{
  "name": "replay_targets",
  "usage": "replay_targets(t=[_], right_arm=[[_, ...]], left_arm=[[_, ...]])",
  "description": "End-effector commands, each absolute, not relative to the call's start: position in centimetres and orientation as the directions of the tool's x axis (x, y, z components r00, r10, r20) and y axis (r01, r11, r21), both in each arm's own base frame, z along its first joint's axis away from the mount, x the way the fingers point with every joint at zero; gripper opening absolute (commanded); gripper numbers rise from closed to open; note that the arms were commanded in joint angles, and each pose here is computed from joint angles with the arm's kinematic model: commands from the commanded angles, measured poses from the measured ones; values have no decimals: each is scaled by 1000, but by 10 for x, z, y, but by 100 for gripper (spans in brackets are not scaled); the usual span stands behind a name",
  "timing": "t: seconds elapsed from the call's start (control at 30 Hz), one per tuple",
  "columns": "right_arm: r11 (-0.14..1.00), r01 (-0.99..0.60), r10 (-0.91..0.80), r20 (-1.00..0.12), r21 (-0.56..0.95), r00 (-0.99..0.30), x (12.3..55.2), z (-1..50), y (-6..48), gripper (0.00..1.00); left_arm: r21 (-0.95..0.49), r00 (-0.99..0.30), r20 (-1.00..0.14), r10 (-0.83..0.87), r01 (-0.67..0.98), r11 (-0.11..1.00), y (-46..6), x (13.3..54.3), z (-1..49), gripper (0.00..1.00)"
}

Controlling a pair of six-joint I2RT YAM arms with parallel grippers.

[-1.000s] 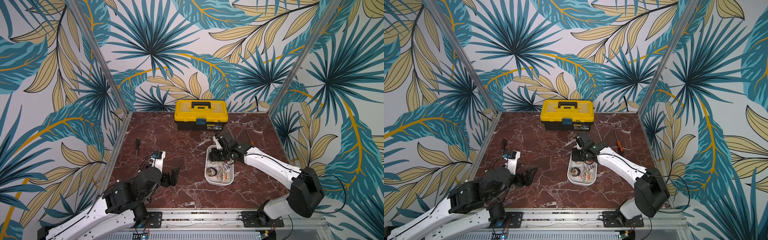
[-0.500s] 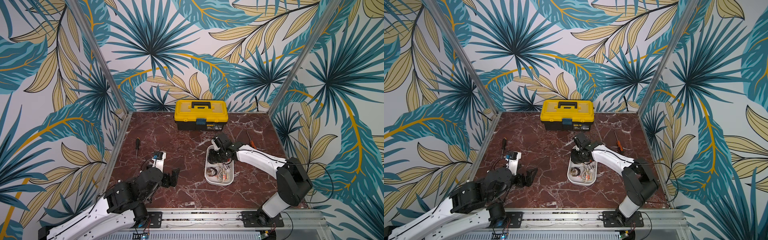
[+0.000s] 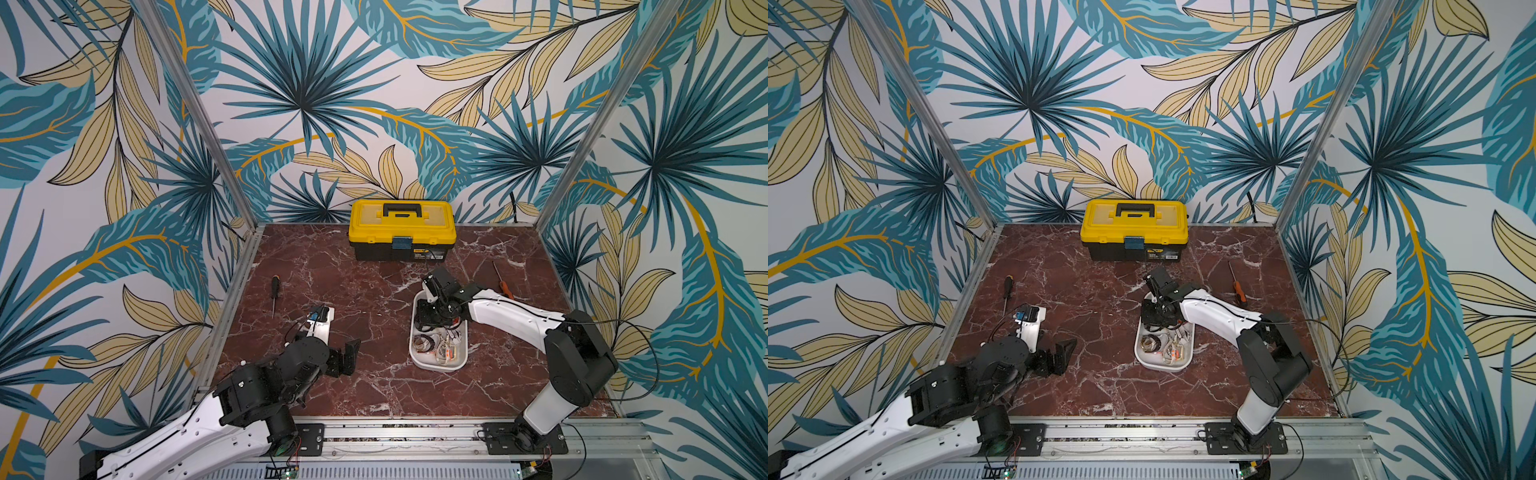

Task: Put the watch into the storage box
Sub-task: Place the watch in the storage box.

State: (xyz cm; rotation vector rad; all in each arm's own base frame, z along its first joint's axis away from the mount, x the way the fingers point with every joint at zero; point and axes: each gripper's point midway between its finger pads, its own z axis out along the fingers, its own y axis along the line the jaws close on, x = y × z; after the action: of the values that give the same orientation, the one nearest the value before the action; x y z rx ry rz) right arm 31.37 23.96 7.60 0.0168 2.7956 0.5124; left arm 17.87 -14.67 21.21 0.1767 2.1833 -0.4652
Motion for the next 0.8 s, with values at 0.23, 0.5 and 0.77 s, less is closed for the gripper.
replay_targets(t=[0.23,0.5,0.77], right_arm=[[930,-48,88,-349,363,-933,304,115,229,46],[932,-64,93,-405,358,-909,297,139,216,53],[957,-90,103,-612,276,-784,290,192,169,99]], left_arm=[[-275,-617,-785,-49,277,921,-149,181,206,100],[-284,-625,-779,-49,283,916,-152,180,205,100],[-336,-619,-782,-72,321,885,-169,186,217,100]])
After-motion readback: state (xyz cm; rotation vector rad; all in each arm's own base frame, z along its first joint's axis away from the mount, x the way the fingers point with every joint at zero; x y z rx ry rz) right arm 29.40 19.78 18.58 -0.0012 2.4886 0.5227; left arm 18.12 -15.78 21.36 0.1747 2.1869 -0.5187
